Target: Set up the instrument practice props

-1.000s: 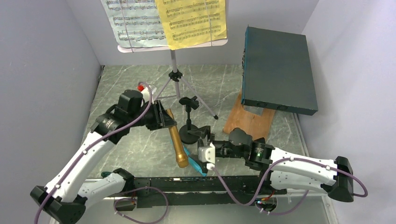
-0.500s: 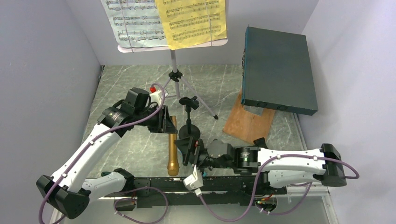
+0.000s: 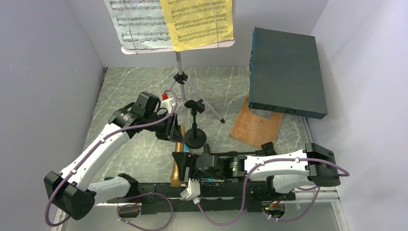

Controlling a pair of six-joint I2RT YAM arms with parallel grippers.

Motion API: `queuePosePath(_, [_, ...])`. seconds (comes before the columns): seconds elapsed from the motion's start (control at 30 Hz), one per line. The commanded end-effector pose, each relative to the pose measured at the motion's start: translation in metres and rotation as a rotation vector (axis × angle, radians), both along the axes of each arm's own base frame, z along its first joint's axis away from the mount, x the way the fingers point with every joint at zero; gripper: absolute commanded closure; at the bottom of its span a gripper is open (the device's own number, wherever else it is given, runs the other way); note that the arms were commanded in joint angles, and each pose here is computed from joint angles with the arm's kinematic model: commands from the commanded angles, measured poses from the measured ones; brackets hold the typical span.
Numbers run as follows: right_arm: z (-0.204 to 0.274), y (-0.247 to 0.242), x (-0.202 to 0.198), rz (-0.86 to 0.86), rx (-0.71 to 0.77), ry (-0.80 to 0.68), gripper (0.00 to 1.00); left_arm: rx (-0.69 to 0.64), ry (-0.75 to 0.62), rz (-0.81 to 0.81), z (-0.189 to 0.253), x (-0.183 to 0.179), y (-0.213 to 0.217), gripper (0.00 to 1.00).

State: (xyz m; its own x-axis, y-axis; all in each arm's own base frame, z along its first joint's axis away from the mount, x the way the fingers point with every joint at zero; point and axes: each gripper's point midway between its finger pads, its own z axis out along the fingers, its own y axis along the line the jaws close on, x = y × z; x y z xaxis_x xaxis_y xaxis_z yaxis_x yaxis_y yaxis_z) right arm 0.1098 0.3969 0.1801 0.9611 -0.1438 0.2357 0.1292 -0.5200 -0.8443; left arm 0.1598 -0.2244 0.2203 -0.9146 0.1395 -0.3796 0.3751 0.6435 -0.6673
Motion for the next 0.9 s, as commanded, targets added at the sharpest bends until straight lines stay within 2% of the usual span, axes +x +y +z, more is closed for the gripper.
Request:
queuePosePath(0.0, [0.030, 0.017, -0.010, 0.052, 0.111, 0.011, 0.39, -0.033, -0.023, -0.022, 0.008, 0.000, -0.003, 1.00])
queuePosePath(0.07, [0.026, 0.019, -0.015, 0.053, 0.104, 0.077, 0.51, -0.059, -0.023, -0.023, 0.010, 0.001, -0.006, 1.00])
queuePosePath(0.2, [0.016, 0.020, -0.022, 0.038, 0.096, 0.223, 0.85, -0.095, -0.024, -0.045, 0.016, -0.003, -0.010, 1.00])
queuePosePath(0.23, [0.014, 0.020, -0.023, 0.034, 0.107, 0.241, 0.92, -0.101, -0.029, -0.043, 0.016, -0.003, -0.010, 0.95])
queuePosePath(0.27, [0.017, 0.022, -0.024, 0.036, 0.142, 0.253, 0.96, -0.105, -0.035, -0.039, 0.016, -0.003, -0.010, 0.84])
queuePosePath(0.33, [0.016, 0.020, -0.024, 0.028, 0.183, 0.277, 0.98, -0.109, -0.045, -0.031, 0.018, -0.002, -0.010, 0.54])
queuePosePath(0.4, [0.015, 0.018, -0.028, 0.038, 0.206, 0.322, 0.99, -0.079, -0.078, -0.003, 0.020, 0.002, -0.005, 0.28])
queuePosePath(0.43, [0.014, 0.017, -0.028, 0.034, 0.215, 0.339, 1.00, -0.047, -0.105, 0.028, 0.021, 0.007, 0.001, 0.22])
queuePosePath(0.57, [0.027, 0.012, -0.030, 0.011, 0.288, 0.451, 1.00, 0.113, -0.253, 0.228, 0.038, 0.035, 0.035, 0.06])
queuePosePath(0.67, [0.046, 0.012, -0.034, -0.005, 0.375, 0.607, 1.00, 0.177, -0.388, 0.417, 0.062, 0.047, 0.069, 0.02])
queuePosePath(0.73, [0.062, 0.012, -0.035, -0.024, 0.458, 0.719, 1.00, 0.142, -0.494, 0.500, 0.079, 0.050, 0.083, 0.01])
queuePosePath(0.87, [0.096, 0.017, -0.037, -0.049, 0.585, 0.980, 1.00, -0.059, -0.705, 0.569, 0.128, 0.040, 0.091, 0.00])
